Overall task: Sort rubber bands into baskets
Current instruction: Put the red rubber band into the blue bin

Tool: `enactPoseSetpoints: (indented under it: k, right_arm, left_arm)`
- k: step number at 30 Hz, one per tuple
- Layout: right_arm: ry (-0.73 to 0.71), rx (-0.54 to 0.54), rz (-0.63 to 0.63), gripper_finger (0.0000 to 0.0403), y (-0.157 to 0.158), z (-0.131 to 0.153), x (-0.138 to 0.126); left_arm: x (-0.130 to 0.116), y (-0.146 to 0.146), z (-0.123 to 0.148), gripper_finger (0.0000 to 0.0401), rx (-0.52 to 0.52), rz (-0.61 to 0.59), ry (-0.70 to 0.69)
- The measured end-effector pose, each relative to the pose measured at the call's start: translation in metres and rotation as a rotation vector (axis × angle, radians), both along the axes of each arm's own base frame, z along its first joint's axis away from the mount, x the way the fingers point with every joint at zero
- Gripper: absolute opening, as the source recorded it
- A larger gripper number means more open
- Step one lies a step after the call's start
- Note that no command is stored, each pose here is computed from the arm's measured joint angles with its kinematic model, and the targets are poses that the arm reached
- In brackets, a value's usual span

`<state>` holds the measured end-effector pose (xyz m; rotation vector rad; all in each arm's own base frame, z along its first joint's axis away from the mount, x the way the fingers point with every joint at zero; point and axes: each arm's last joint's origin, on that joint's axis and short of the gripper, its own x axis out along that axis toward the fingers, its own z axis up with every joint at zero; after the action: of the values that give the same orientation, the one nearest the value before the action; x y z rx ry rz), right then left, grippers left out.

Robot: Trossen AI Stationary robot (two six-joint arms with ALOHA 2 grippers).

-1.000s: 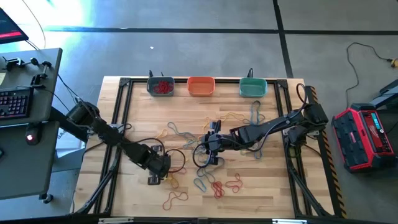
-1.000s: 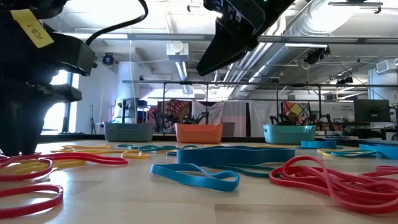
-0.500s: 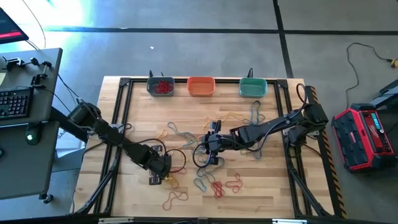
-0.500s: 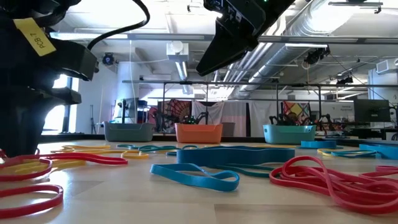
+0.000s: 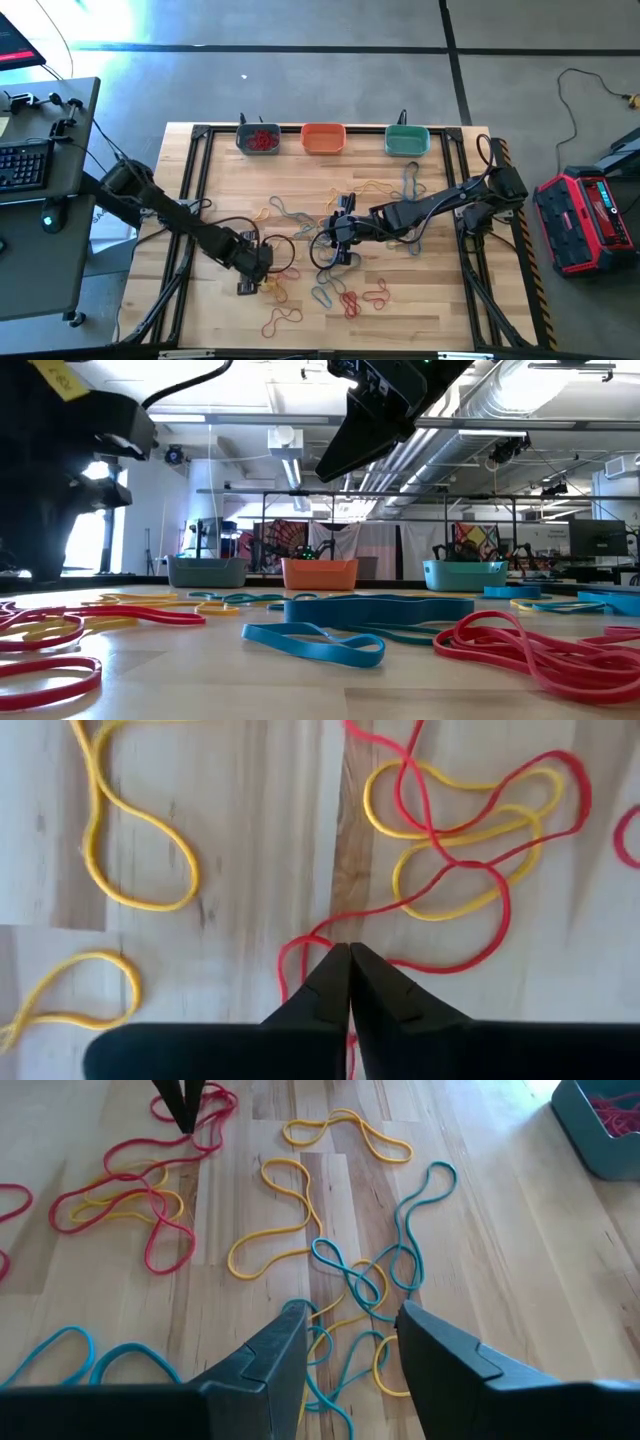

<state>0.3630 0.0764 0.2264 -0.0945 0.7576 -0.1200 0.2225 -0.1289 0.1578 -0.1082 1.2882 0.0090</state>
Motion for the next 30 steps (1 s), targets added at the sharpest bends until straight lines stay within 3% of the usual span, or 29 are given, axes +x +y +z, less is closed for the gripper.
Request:
enactPoseSetpoints:
  k: [9, 13, 18, 24, 30]
  right_arm:
    - [0.0, 0.0, 0.0, 0.0144, 0.0, 0.0, 0.0]
    - [0.0, 0.0, 0.0, 0.0144, 0.0, 0.0, 0.0]
    - [0.0, 0.0, 0.0, 0.0144, 0.0, 0.0, 0.0]
    - [0.0, 0.0, 0.0, 0.0144, 0.0, 0.0, 0.0]
    - [0.0, 0.0, 0.0, 0.0144, 0.0, 0.0, 0.0]
  left_arm:
    - [0.003, -0.002, -0.017, 0.0073, 0.014, 0.046, 0.07]
    - [0.003, -0.002, -0.02, 0.0086, 0.02, 0.066, 0.076]
    - [0.003, -0.002, -0.02, 0.0071, 0.019, 0.067, 0.076]
    - [0.003, -0.002, -0.019, 0.0006, 0.022, 0.058, 0.075]
    - [0.002, -0.002, -0.015, 0.0001, 0.011, 0.048, 0.062]
